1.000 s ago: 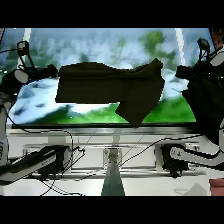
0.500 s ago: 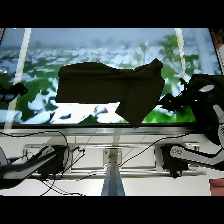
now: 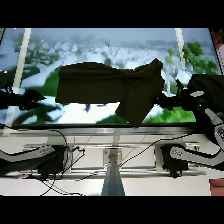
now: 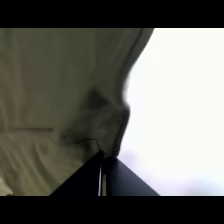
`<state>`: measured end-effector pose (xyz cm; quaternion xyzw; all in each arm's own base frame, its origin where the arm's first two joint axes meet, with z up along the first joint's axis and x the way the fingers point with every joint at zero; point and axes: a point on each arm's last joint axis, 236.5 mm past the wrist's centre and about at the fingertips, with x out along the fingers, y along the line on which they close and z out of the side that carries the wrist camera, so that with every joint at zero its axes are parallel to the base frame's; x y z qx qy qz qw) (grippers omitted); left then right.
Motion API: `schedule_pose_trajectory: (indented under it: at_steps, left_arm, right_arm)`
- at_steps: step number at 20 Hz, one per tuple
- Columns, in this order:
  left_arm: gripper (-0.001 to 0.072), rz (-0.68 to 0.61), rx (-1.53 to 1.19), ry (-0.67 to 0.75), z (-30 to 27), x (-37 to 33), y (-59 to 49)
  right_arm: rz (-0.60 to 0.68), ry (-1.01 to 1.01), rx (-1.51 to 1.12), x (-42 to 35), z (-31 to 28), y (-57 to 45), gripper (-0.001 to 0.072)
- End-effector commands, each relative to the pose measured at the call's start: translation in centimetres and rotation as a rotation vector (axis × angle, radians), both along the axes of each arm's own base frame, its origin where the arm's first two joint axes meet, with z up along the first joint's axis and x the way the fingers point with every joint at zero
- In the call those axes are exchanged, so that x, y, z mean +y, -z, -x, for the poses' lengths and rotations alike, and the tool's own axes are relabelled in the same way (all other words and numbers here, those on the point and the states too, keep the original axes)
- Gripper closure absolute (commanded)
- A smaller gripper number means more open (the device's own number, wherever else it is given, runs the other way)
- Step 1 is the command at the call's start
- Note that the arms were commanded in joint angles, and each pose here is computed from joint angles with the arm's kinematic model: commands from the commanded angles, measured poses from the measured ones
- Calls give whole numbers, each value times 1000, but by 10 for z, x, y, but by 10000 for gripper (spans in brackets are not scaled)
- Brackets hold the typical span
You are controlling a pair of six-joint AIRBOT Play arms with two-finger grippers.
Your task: Fold the clothes and pants, and hang the long-sleeved shirts on hangers.
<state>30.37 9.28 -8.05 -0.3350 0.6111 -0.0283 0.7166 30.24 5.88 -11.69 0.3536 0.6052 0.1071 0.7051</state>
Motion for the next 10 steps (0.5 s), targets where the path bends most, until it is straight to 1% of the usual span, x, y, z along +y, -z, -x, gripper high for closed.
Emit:
schedule_pose_trajectory:
  at_steps: [1, 4, 7, 8, 10]
  left_arm:
    - [129, 90, 14, 61, 3, -20, 9]
    - [129, 109, 24, 130, 5, -36, 11]
    - [129, 117, 24, 236, 4, -58, 17]
    - [130, 109, 19, 269, 2, -65, 20]
    - [130, 69, 2, 285, -9, -70, 31]
  right_arm:
    - [13, -22, -46, 2, -10, -5, 700]
    - [10, -26, -44, 3, -9, -5, 700]
    - [10, -27, -43, 3, -9, -6, 700]
    - [9, -28, -43, 4, -9, -6, 700]
    - [9, -28, -43, 4, -9, -6, 700]
